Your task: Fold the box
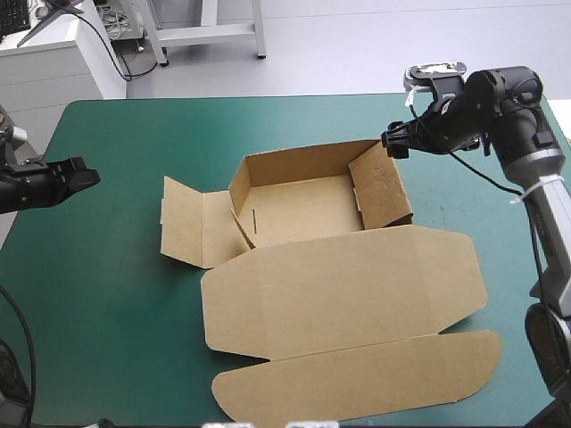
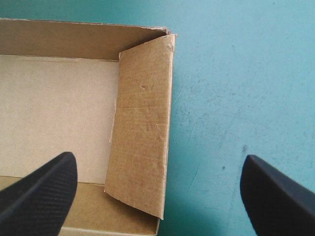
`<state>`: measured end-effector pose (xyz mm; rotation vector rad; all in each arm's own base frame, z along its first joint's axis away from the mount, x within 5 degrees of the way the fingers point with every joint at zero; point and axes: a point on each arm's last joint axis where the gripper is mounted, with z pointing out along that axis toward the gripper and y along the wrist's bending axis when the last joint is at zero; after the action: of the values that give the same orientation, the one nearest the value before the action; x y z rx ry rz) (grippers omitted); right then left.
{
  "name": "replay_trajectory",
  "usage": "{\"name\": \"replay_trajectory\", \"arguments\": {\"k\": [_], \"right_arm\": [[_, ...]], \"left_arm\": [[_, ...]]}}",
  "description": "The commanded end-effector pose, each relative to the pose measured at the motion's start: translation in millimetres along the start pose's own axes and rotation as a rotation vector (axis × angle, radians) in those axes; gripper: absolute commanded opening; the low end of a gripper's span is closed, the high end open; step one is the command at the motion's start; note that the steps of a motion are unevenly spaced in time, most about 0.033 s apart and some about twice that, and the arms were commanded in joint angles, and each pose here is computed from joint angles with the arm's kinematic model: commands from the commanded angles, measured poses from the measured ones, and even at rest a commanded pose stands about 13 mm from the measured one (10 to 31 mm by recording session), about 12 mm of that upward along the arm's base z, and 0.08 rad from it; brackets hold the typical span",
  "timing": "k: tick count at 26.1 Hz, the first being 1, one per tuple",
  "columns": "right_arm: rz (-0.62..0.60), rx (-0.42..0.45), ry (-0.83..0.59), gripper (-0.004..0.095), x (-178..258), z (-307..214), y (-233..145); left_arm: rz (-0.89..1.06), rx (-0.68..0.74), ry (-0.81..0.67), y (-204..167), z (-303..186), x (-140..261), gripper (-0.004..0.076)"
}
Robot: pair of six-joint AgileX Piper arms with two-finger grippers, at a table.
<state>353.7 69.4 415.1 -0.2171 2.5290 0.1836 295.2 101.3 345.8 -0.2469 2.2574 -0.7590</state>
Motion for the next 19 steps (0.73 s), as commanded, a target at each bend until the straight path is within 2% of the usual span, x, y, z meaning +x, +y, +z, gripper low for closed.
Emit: {"name": "replay_trajectory", "arguments": {"k": [1, 14, 19], "right_arm": [[-0.001, -0.002, -0.023, 0.082, -2.4, -7.8, -0.9], [-0.041, 0.007, 0.217, 0.082, 1.8, 103.4, 7.9], [-0.03, -0.01, 0.252, 0.0812, 4.4, 119.2, 8.6]], "left_arm": [[0.01, 0.051, -0.088, -19.4, -13.6, -8.7, -0.0009], [0.013, 0.045, -0.084, -18.8, -13.5, -8.3, -0.0009], [0.012, 0.04, -0.091, -18.3, -13.6, -9.0, -0.0009]]}}
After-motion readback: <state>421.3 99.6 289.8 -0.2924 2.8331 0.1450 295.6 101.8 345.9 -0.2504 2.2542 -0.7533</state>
